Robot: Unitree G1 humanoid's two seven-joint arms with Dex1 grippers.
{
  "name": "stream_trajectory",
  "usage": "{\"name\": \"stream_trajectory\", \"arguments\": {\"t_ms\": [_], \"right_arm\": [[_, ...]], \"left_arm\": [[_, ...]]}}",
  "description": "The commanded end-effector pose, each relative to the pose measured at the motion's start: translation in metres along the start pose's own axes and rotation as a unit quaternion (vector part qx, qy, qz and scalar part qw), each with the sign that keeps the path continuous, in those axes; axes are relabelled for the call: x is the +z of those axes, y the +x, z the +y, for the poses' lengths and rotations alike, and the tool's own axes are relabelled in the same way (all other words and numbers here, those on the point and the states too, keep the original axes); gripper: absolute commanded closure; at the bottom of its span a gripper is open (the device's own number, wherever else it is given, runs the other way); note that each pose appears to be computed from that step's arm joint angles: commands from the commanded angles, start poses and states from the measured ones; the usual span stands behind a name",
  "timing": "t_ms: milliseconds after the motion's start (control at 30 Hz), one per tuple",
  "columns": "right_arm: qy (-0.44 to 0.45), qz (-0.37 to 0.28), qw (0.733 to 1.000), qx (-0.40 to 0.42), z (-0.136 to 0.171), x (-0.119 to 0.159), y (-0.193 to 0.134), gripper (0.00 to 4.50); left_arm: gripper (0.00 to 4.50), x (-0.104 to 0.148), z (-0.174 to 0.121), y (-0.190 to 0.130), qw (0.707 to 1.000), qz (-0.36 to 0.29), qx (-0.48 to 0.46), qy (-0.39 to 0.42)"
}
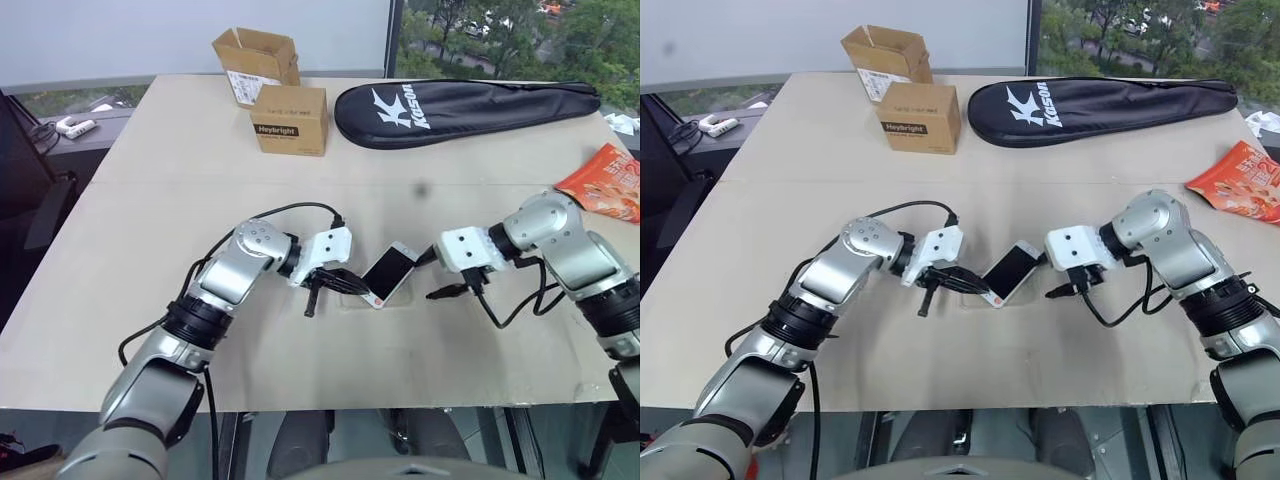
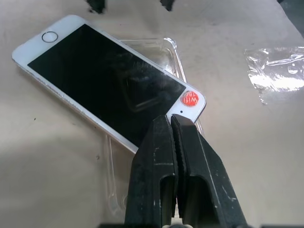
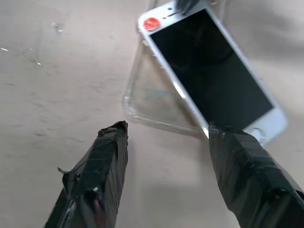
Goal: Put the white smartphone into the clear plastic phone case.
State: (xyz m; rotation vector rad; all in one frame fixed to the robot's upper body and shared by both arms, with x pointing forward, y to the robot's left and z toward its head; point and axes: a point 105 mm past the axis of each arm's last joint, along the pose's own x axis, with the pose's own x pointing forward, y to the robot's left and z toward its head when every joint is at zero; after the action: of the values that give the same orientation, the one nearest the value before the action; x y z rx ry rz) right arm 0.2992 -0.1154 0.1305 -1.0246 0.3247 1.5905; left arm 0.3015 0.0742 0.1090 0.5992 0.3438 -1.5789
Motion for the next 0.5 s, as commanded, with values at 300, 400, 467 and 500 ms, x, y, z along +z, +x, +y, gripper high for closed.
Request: {"name": "stream_trajectory", "arguments": {"t_ms": [300, 400, 467, 500], "right_arm": [[0.045, -0.036, 0.998, -0.02, -0.015, 0.012, -0.016, 1.16], [0.091, -0.079, 0.991, -0.054, -0.033, 0.015, -0.019, 0.05], [0.131, -0.119, 0.982, -0.068, -0.045, 0.02, -0.018, 0.05], [0.147, -0.133, 0.978, -0.072, -0.05, 0.022, -0.018, 0.05]], "left_arm": [[4.5, -0.007, -0.001, 0.002, 1.0, 0.024, -0.002, 0.008], [4.5, -0.007, -0.001, 0.003, 1.0, 0.025, -0.004, 0.008], [4.5, -0.008, -0.001, 0.003, 1.0, 0.026, -0.005, 0.008], [4.5, -0.008, 0.0, 0.003, 1.0, 0.026, -0.005, 0.008]]}}
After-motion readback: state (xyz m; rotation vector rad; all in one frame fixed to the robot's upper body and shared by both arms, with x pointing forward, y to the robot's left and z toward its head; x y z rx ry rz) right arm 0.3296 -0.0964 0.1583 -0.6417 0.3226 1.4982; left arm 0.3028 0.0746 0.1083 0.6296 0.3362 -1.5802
